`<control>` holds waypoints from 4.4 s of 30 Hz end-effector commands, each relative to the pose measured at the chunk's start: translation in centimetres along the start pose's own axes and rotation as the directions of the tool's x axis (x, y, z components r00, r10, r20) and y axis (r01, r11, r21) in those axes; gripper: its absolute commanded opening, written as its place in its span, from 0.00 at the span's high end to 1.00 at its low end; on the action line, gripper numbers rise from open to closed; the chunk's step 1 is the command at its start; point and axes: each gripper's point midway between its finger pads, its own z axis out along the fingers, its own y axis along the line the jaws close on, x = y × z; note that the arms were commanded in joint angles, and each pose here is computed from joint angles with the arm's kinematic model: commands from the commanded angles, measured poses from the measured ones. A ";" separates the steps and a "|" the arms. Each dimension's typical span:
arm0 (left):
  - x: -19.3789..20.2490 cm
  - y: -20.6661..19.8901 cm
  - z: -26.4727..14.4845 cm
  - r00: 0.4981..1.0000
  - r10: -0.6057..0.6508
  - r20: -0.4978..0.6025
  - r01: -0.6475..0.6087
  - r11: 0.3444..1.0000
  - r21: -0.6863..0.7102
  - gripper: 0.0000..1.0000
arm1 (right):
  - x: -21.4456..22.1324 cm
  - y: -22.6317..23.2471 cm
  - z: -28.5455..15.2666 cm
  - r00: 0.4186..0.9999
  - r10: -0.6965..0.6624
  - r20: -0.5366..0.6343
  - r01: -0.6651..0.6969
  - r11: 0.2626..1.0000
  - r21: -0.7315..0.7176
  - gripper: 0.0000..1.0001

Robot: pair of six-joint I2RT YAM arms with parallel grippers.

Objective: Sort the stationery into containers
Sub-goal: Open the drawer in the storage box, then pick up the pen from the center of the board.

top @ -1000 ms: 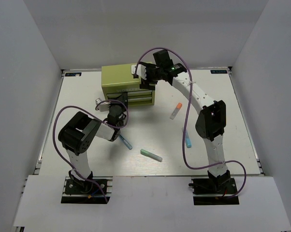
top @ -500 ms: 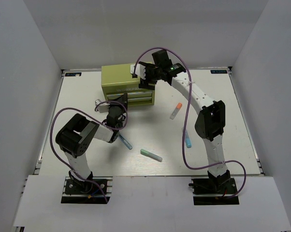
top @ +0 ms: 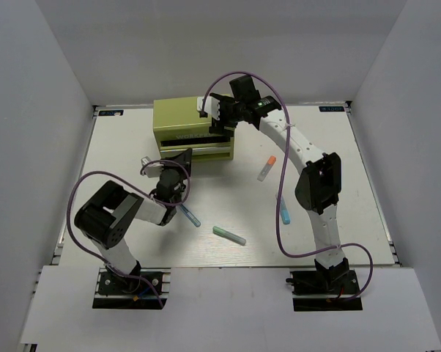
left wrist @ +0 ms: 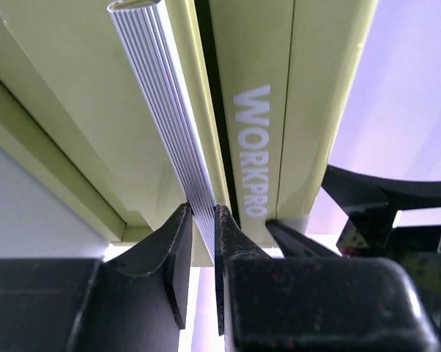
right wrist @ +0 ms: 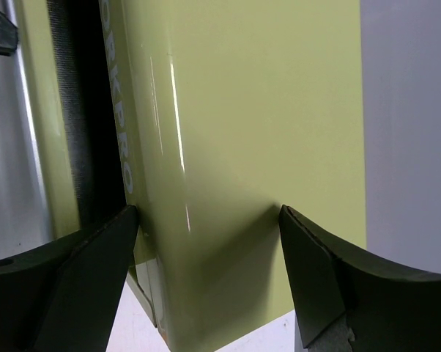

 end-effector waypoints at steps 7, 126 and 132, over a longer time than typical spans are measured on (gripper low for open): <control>-5.8 -9.5 -2.5 0.967 -0.214 0.140 0.173 0.949 0.262 1.00 | 1.4 -1.5 0.6 0.999 0.022 -0.036 -0.019 0.998 0.062 0.19; 0.8 -5.1 -16.2 0.321 0.761 -0.564 -0.707 0.588 0.392 0.16 | 11.7 9.4 -11.4 0.643 0.741 -0.193 -0.738 0.667 0.099 0.92; 0.2 -6.7 -15.8 0.370 0.790 -0.489 -0.702 0.582 0.410 0.16 | 3.9 6.3 -15.2 0.901 0.431 0.036 -0.431 0.902 -0.009 0.94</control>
